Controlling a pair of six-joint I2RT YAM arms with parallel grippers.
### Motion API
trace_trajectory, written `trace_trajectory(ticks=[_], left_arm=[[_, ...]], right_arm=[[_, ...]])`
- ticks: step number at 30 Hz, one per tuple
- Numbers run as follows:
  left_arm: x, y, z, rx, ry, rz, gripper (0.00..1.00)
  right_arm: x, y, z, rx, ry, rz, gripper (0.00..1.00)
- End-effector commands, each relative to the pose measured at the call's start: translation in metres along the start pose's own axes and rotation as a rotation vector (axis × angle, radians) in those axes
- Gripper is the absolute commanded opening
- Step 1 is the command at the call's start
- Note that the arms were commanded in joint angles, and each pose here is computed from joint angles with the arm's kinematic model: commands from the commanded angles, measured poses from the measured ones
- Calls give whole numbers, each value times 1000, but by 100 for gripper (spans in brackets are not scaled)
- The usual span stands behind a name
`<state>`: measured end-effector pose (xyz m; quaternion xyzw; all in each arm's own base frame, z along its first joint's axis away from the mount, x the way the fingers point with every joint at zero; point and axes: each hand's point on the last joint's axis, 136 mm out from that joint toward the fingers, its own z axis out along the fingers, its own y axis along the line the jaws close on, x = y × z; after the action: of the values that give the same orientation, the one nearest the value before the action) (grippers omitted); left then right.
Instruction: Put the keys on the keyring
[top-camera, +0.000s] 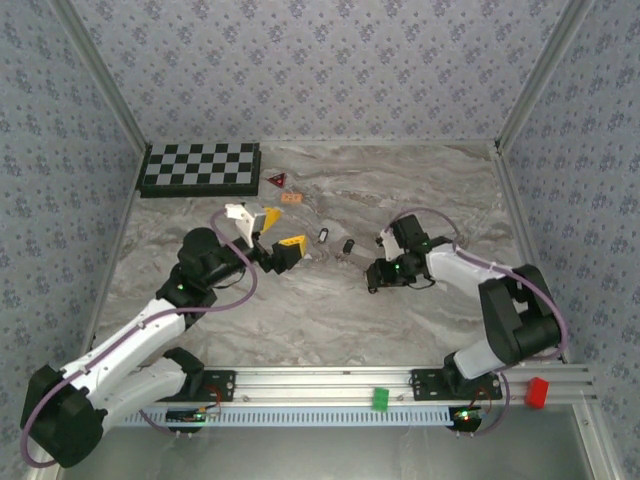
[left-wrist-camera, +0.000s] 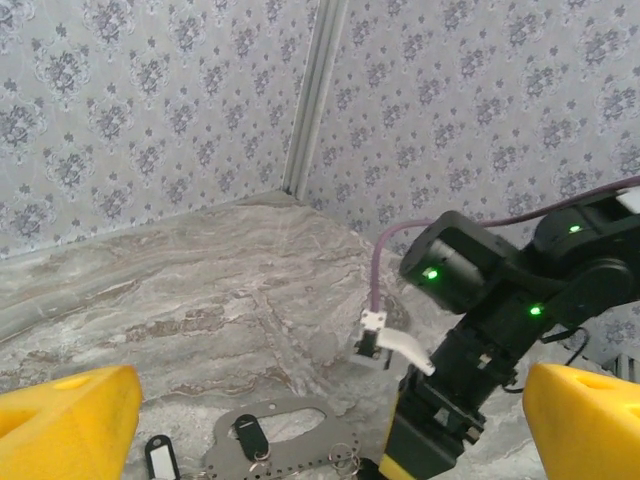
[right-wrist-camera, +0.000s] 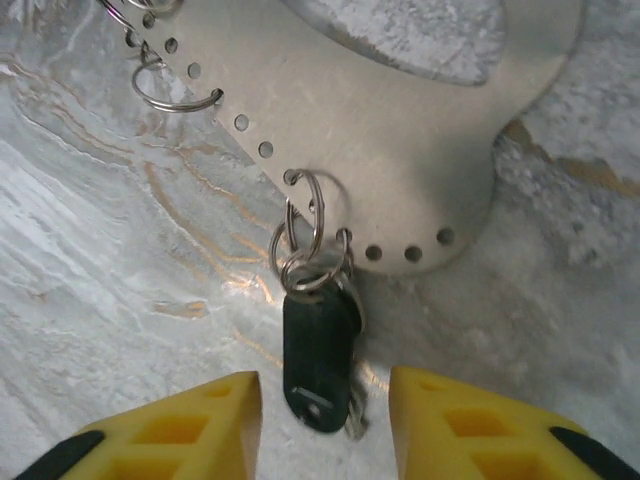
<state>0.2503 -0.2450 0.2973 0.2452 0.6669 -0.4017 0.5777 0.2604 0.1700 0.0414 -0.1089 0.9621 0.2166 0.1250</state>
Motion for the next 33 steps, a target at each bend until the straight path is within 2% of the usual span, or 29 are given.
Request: trace_trajectory(ticks=[1, 3, 8, 11, 14, 17, 18, 19, 22, 26, 31, 33], left_arm=[[-3, 15, 4, -76, 1, -9, 97], [0, 28, 7, -141, 21, -26, 100], [10, 62, 5, -323, 39, -81, 100], [16, 93, -6, -508, 45, -109, 100], [22, 135, -28, -759, 50, -144, 100], [32, 170, -52, -970, 91, -148, 100], [38, 180, -59, -1028, 122, -140, 100], [44, 192, -69, -1104, 147, -125, 100], [54, 222, -101, -1280, 179, -105, 100], [66, 252, -129, -1386, 265, -52, 100], [91, 294, -162, -1524, 403, -82, 100], [91, 304, -162, -1550, 419, -30, 100]], right_arm=[[-3, -1, -21, 39, -56, 13, 44], [-9, -1, -33, 54, -106, 4, 49], [-33, -11, -68, 148, -308, -12, 55], [-52, -26, -94, 234, -469, 1, 59], [-70, -46, -123, 329, -631, 32, 66], [-82, -70, -149, 424, -787, 92, 80], [-86, -78, -156, 456, -839, 107, 87], [-86, -88, -161, 498, -871, 122, 99], [-86, -118, -173, 641, -926, 175, 100], [-89, -145, -175, 801, -911, 146, 100], [-93, -165, -147, 897, -870, 53, 100], [-93, -173, -136, 919, -851, 50, 100]])
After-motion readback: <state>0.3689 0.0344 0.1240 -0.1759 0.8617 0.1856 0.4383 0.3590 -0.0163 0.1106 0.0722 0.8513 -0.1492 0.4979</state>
